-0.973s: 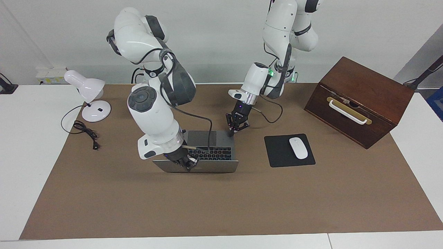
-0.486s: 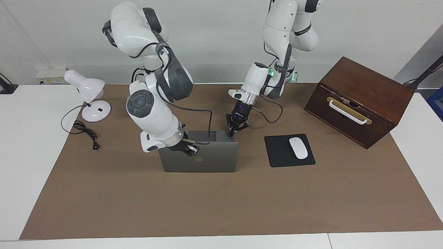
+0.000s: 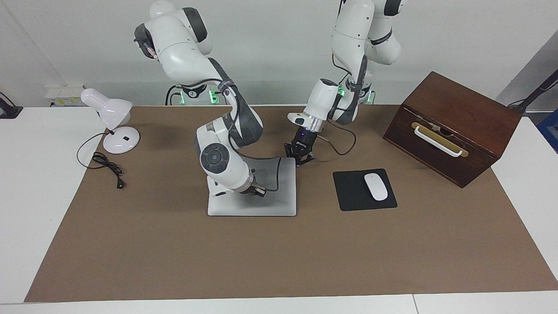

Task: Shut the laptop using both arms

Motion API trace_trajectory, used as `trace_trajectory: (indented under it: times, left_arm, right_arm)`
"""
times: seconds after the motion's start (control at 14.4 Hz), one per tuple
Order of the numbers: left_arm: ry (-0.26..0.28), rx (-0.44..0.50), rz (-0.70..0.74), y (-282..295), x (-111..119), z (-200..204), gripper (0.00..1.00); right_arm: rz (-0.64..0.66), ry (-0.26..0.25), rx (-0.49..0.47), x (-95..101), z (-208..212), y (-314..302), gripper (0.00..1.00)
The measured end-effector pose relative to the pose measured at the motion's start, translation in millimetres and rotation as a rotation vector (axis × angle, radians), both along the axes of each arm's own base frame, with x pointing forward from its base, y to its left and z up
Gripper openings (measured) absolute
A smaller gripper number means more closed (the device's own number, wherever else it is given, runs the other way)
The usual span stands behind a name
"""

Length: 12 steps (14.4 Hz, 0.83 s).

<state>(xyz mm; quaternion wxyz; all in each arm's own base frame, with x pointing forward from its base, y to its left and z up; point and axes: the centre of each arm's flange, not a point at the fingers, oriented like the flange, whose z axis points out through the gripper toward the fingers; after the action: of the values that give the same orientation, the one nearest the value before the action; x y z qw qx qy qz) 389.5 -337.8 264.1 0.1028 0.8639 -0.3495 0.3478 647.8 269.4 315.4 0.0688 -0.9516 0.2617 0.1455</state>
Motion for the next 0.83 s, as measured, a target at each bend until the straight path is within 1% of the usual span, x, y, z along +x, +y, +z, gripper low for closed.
trace_trajectory:
  times: [0.14,0.35,0.42,0.49,0.56,0.63,0.69,0.83]
  left_arm:
    - [0.0,0.0,0.0,0,0,0,0.01]
    - [0.0,0.0,0.0,0,0,0,0.01]
    - [0.0,0.0,0.0,0,0,0,0.01]
    - [0.0,0.0,0.0,0,0,0,0.01]
    - [0.0,0.0,0.0,0,0,0,0.01]
    - [0.0,0.0,0.0,0,0,0,0.01]
    - [0.0,0.0,0.0,0,0,0,0.01]
    - [0.0,0.0,0.0,0,0,0,0.01]
  right_arm:
    - [-0.002,0.0,0.006,-3.2,6,1,0.01]
    - [-0.012,-0.003,0.007,-0.3,18,-8,0.01]
    - [-0.022,0.001,0.006,3.9,31,-19,0.01]
    - [-0.029,0.002,0.007,10.7,52,-37,0.01]
    - [-0.025,-0.012,0.015,18.4,80,-61,0.01]
    - [-0.013,-0.042,0.026,24.6,111,-88,0.01]
    - [0.007,-0.083,0.033,28.3,139,-116,0.01]
    - [0.082,-0.167,0.008,30.0,176,-165,0.01]
